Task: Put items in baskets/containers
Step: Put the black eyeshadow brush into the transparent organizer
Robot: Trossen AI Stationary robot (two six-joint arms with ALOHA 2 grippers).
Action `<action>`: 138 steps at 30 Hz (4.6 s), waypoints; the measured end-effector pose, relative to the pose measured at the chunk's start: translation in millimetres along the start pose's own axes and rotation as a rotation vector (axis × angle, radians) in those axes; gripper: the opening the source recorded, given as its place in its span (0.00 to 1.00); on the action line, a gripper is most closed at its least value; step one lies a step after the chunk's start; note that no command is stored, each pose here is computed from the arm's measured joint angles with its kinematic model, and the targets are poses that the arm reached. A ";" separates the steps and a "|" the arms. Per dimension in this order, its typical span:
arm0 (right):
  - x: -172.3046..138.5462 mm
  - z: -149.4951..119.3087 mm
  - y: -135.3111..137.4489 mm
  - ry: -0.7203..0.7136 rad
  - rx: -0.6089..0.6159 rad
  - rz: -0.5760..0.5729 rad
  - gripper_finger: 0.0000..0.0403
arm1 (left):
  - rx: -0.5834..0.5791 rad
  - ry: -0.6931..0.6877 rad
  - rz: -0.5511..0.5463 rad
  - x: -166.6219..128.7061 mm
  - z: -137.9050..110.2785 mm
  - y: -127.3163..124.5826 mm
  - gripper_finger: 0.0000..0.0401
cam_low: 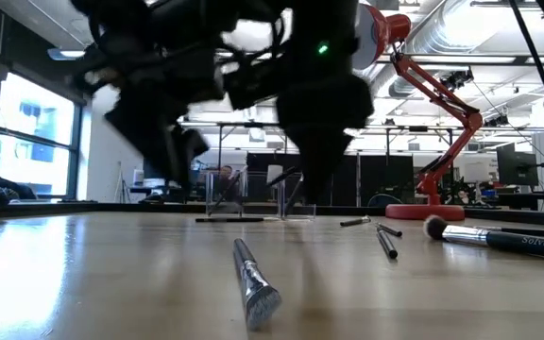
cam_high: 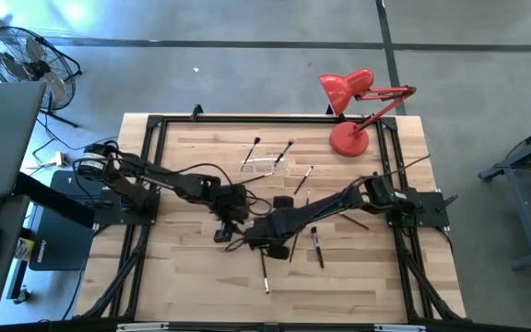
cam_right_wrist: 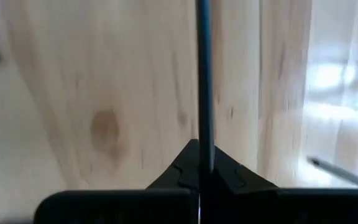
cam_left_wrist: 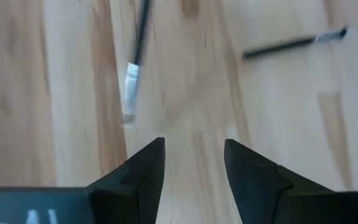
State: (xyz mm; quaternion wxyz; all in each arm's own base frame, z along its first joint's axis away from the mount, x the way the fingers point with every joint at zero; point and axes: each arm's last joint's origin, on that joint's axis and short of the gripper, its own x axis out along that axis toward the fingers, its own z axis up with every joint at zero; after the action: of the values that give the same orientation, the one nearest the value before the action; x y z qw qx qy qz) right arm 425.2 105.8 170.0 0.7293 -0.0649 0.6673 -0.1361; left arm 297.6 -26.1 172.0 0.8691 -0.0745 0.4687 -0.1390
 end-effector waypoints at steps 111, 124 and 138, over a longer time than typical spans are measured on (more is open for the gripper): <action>60.8 -58.4 -127.5 -0.385 -0.048 0.360 0.00 | -0.606 -0.150 0.399 -44.1 11.7 20.0 0.42; 55.8 -51.0 -122.2 -0.450 0.054 0.388 0.00 | -0.959 -0.589 0.136 -2.5 -47.3 19.3 0.42; 53.9 -48.4 -122.3 -0.477 0.087 0.323 0.01 | -1.085 -0.624 0.132 -2.4 -48.6 20.5 0.42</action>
State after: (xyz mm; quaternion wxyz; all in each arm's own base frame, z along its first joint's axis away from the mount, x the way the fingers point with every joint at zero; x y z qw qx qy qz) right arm 367.5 -22.2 147.3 0.8801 0.0436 0.4720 -0.0275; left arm 259.2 -5.8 142.0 0.8100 -0.5131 0.2006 0.2009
